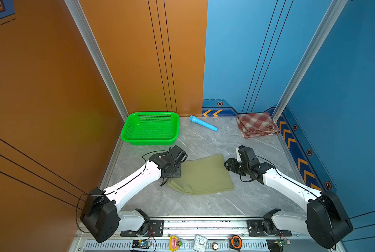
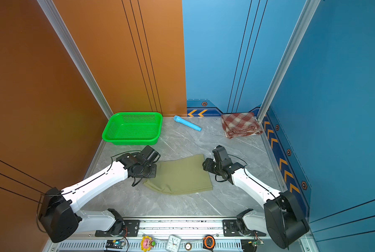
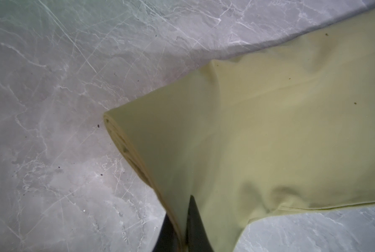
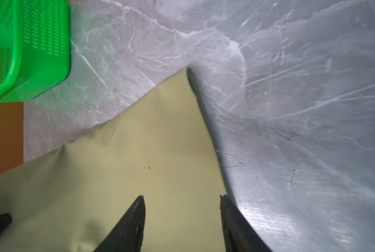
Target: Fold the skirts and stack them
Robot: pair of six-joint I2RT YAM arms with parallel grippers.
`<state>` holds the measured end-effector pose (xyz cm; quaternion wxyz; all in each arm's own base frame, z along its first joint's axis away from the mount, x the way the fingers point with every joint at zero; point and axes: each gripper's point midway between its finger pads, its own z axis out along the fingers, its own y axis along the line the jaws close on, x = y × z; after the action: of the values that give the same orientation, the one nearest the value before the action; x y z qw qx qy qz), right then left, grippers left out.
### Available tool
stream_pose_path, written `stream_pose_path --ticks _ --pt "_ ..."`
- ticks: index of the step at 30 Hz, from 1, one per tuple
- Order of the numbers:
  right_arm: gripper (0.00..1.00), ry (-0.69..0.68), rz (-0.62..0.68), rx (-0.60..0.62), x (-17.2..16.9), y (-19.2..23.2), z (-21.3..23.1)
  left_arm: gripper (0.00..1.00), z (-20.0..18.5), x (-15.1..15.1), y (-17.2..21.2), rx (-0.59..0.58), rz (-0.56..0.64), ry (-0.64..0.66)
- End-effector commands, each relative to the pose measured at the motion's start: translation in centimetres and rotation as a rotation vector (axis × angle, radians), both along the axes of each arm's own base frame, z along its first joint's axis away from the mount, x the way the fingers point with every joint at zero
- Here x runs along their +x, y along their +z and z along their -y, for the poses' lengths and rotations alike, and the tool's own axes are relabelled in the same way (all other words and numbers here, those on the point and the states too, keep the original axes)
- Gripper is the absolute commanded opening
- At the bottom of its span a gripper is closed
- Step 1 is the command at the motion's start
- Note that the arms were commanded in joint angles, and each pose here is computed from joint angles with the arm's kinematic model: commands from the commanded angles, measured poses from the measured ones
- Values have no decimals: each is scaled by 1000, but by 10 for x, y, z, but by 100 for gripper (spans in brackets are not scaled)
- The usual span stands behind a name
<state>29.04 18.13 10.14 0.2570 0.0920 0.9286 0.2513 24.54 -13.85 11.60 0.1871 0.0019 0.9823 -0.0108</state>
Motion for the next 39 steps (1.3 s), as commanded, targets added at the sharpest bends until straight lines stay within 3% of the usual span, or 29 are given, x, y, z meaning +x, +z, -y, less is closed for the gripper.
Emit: stream_pose_path --ticks 1,8,16,29,39 --pt "55 -22 100 87 15 25 -37 0 9 3 5 -54 35 8" --pt "47 43 157 156 34 24 -130 0 17 8 17 -63 67 -21" --pt "38 12 137 245 54 -15 -175 0 31 18 44 -105 123 -52" --pt "35 -43 49 184 56 -75 -174 0 80 24 71 -118 168 -149" --pt "47 -74 99 225 68 -36 -130 0 108 33 60 -86 137 -197"
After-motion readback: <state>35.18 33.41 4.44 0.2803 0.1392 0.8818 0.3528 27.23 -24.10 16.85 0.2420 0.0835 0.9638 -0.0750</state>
